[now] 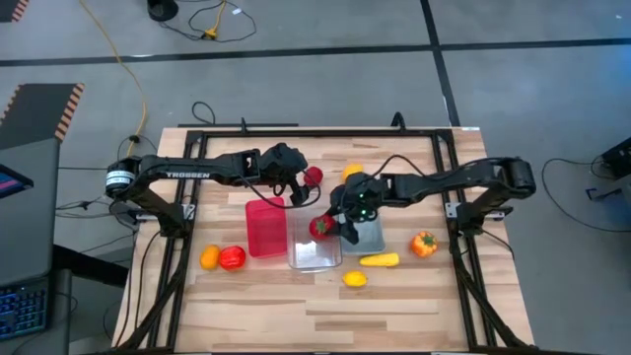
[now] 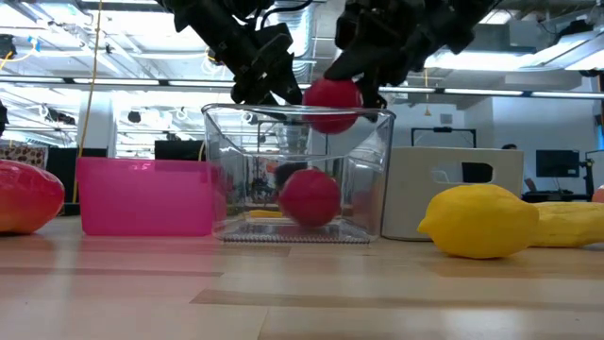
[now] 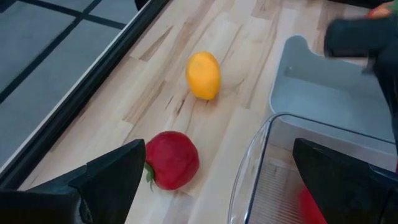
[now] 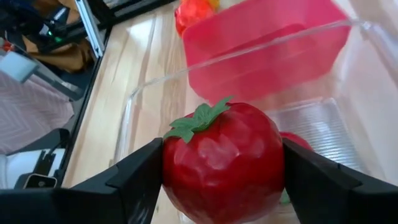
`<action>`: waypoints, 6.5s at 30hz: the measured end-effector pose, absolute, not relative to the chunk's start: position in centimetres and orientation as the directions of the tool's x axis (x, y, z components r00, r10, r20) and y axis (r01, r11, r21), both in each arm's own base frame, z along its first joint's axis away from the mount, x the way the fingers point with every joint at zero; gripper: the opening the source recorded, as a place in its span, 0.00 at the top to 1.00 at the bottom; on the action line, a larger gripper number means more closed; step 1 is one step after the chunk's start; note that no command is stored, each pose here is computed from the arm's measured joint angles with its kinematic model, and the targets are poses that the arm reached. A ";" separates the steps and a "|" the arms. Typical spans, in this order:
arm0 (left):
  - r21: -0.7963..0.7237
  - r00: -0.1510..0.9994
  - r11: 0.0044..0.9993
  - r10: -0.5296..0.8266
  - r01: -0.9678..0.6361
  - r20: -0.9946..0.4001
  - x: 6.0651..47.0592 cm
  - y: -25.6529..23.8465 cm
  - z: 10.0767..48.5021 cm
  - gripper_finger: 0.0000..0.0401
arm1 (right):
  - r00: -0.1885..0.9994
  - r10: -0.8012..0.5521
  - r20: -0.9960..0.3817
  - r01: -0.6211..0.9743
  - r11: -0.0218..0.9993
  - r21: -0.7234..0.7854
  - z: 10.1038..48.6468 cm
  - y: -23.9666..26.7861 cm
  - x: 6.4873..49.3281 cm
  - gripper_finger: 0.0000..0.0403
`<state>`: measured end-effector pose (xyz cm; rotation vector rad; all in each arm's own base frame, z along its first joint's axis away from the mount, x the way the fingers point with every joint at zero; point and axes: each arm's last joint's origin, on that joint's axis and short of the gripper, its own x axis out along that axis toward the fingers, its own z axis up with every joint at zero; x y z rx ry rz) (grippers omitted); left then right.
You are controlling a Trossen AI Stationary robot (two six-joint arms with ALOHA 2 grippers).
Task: Sort produce into baskets
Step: Put the right red tomato into the transparent bin, then put the red tomato into the transparent bin, then put the bottom yellow corn into the gray bin
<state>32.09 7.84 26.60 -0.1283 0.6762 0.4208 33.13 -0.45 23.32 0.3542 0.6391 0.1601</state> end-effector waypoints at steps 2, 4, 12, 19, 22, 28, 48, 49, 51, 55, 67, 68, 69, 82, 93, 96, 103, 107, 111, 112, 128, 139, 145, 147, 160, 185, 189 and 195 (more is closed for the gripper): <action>0.020 0.700 0.908 0.336 -0.418 -0.631 32.1 7.8 26.6 0.01 | 0.785 0.260 -0.562 -0.040 0.927 0.372 22.8 -0.2 33.4 0.19; 0.020 0.700 0.908 0.336 -0.418 -0.631 32.1 7.8 26.6 0.01 | 0.783 0.265 -0.563 -0.046 0.927 0.372 22.5 0.0 33.6 0.15; 0.021 0.699 0.909 0.336 -0.417 -0.631 32.1 7.8 26.6 0.01 | 0.794 0.270 -0.544 -0.061 0.927 0.370 22.5 0.2 33.9 0.02; 0.021 0.707 0.915 0.327 -0.404 -0.628 32.1 7.8 26.6 0.01 | 0.799 0.243 -0.550 -0.027 0.928 0.371 24.1 -0.9 32.5 0.06; -0.007 0.729 0.914 0.318 -0.405 -0.606 32.3 7.8 26.9 0.01 | 0.792 0.216 -0.571 0.011 0.930 0.367 25.5 -1.9 30.9 0.06; -0.126 0.752 0.857 0.358 -0.500 -0.553 32.3 9.3 27.3 0.01 | 0.826 0.171 -0.537 -0.006 0.955 0.296 28.9 -3.0 27.5 0.06; -0.407 0.667 0.613 0.277 -0.677 -0.692 31.4 15.5 24.8 0.01 | 0.889 0.066 -0.453 0.061 0.964 0.260 31.7 -5.3 24.6 0.06; -0.397 0.648 0.608 0.267 -0.687 -0.713 31.8 15.7 24.4 0.01 | 0.889 0.065 -0.453 0.062 0.964 0.260 31.7 -5.3 24.6 0.06; -0.375 0.621 0.611 0.254 -0.697 -0.741 32.9 16.2 24.2 0.01 | 0.889 0.066 -0.454 0.062 0.964 0.260 31.7 -5.3 24.6 0.06; -0.310 0.520 0.612 0.198 -0.728 -0.831 34.9 17.2 23.3 0.01 | 0.885 0.068 -0.461 0.062 0.963 0.262 31.6 -5.3 24.6 0.06; -0.215 0.317 0.643 0.046 -0.735 -0.947 39.7 18.2 19.9 0.01 | 0.860 0.077 -0.504 0.073 0.960 0.271 31.2 -5.2 24.4 0.06; -0.208 0.303 0.643 0.039 -0.737 -0.952 39.8 18.2 19.6 0.01 | 0.859 0.077 -0.507 0.074 0.960 0.271 31.1 -5.2 24.4 0.06; -0.202 0.288 0.640 0.032 -0.741 -0.957 39.9 18.1 19.2 0.01 | 0.856 0.078 -0.512 0.075 0.959 0.273 31.1 -5.2 24.3 0.06; -0.164 0.255 0.661 0.043 -0.732 -0.966 40.1 18.0 18.2 0.16 | 0.837 0.089 -0.540 0.079 0.957 0.279 31.1 -4.9 23.6 0.06; -0.167 0.284 0.699 0.054 -0.695 -0.957 40.6 18.0 19.2 0.42 | 0.887 0.071 -0.456 0.056 0.964 0.259 33.8 -4.0 20.1 0.06; -0.171 0.314 0.723 0.067 -0.669 -0.947 41.0 18.2 20.8 0.43 | 0.872 0.020 -0.488 0.110 0.965 0.236 33.9 -3.9 18.9 0.06; -0.136 0.346 0.805 0.091 -0.577 -0.934 41.2 17.3 27.6 0.42 | 0.817 -0.113 -0.566 0.248 0.955 0.166 33.8 -3.7 16.5 0.06; -0.104 0.357 0.857 0.097 -0.504 -0.929 41.6 14.7 30.8 0.42 | 0.805 -0.140 -0.576 0.272 0.950 0.151 33.8 -3.7 16.0 0.06; -0.077 0.340 0.905 0.077 -0.419 -0.937 41.7 11.0 32.9 0.42 | 0.804 -0.140 -0.578 0.273 0.950 0.150 33.8 -3.7 16.1 0.06; -0.070 0.326 0.919 0.066 -0.389 -0.943 41.8 9.9 33.1 0.42 | 0.804 -0.140 -0.579 0.273 0.950 0.150 33.8 -3.7 16.1 0.06; 0.020 0.212 0.993 0.044 -0.114 -0.976 41.5 -3.1 32.9 0.42 | 0.794 -0.138 -0.592 0.276 0.950 0.148 33.6 -3.7 16.0 0.06; 0.037 0.207 0.986 0.070 -0.160 -0.976 41.5 -3.2 32.9 0.36 | 0.793 -0.138 -0.594 0.277 0.949 0.150 33.6 -3.7 16.0 0.06; 0.041 0.191 0.987 0.071 -0.155 -0.979 41.3 -3.2 32.8 0.21 | 0.748 -0.126 -0.652 0.288 0.946 0.147 33.1 -3.6 15.5 0.06; 0.049 0.166 0.988 0.073 -0.147 -0.983 41.1 -3.1 32.8 0.17 | 0.724 -0.120 -0.679 0.293 0.945 0.145 32.8 -3.5 15.3 0.06; 0.097 0.165 0.990 0.114 -0.106 -0.980 41.2 -1.8 32.8 0.09 | 0.663 -0.071 -0.746 0.284 0.945 0.163 32.2 -2.6 14.5 0.06; 0.151 0.223 0.986 0.164 -0.076 -0.961 41.8 -0.5 32.9 0.09 | 0.347 0.074 -0.935 0.123 0.985 0.124 25.5 8.6 18.1 0.06; 0.149 0.226 0.986 0.163 -0.077 -0.960 41.9 -0.5 32.9 0.09 | 0.315 0.015 -0.949 0.131 0.990 0.059 23.8 10.2 18.6 0.06; 0.142 0.231 0.986 0.158 -0.083 -0.960 41.9 -0.6 32.9 0.09 | 0.233 -0.091 -0.968 0.109 0.992 -0.067 20.9 11.9 19.7 0.06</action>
